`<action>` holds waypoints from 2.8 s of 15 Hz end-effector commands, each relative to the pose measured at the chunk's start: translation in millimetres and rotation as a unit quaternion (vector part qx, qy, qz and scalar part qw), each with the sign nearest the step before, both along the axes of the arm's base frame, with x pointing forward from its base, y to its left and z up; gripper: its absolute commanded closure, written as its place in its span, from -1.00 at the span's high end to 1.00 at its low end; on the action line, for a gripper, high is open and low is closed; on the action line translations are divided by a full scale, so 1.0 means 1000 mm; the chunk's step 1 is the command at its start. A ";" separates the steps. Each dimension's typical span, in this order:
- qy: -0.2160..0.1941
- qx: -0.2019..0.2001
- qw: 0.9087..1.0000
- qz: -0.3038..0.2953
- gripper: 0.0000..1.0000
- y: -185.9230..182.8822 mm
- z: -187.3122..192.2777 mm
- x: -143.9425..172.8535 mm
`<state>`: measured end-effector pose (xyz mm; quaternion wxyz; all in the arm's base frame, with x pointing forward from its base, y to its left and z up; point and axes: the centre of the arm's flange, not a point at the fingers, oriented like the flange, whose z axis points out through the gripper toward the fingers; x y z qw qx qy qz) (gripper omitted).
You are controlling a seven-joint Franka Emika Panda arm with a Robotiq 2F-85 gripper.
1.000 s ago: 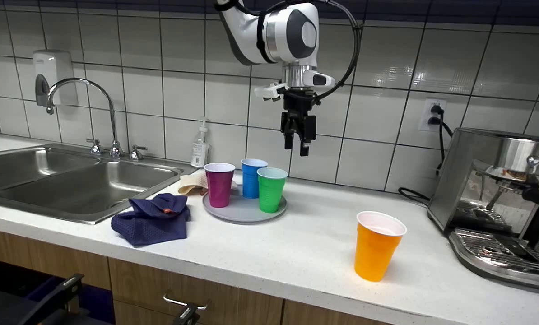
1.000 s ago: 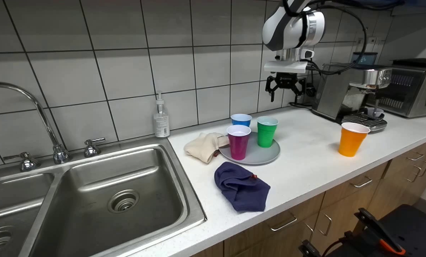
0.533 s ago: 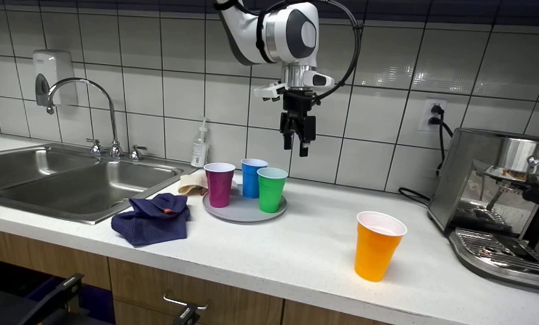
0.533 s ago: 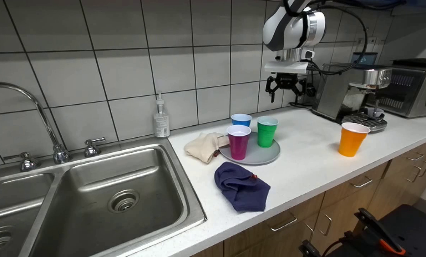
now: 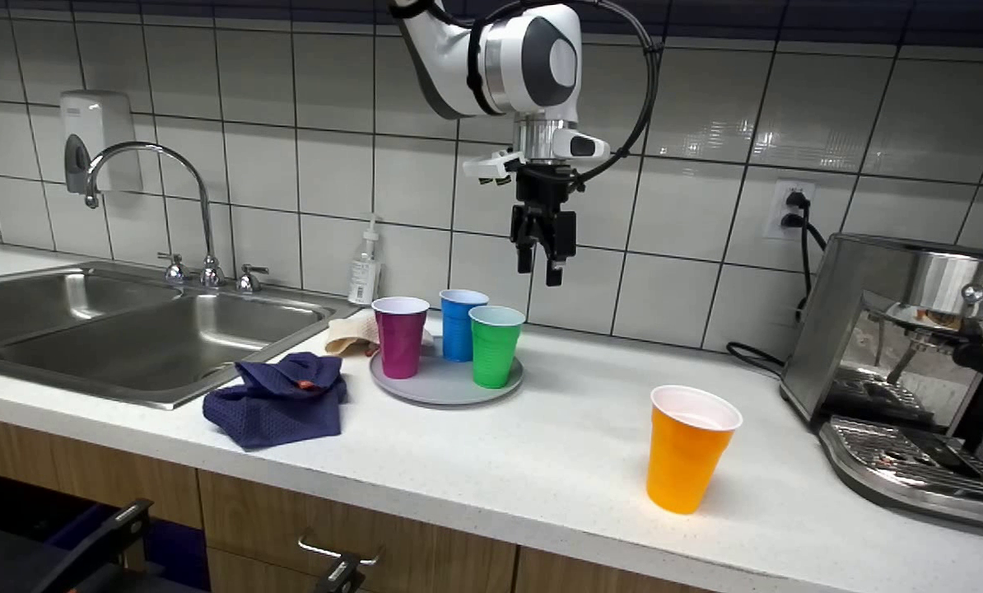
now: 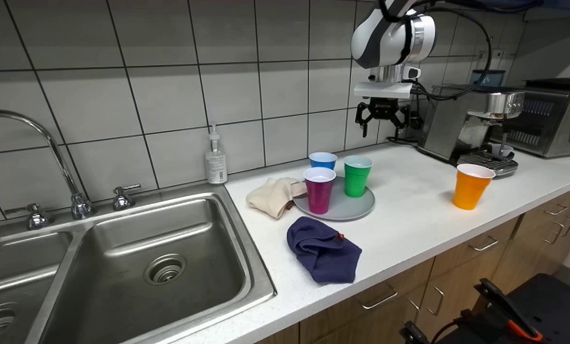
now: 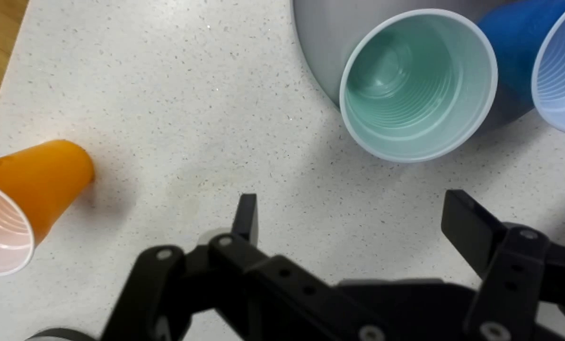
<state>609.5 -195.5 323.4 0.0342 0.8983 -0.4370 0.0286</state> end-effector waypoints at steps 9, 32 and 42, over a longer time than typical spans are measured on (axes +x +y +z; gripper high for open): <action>-0.002 -0.006 1.000 0.027 1.00 -0.016 0.004 -0.012; 0.010 0.009 0.977 0.211 1.00 -0.111 0.008 -0.068; 0.009 0.013 0.966 0.257 1.00 -0.129 0.010 -0.100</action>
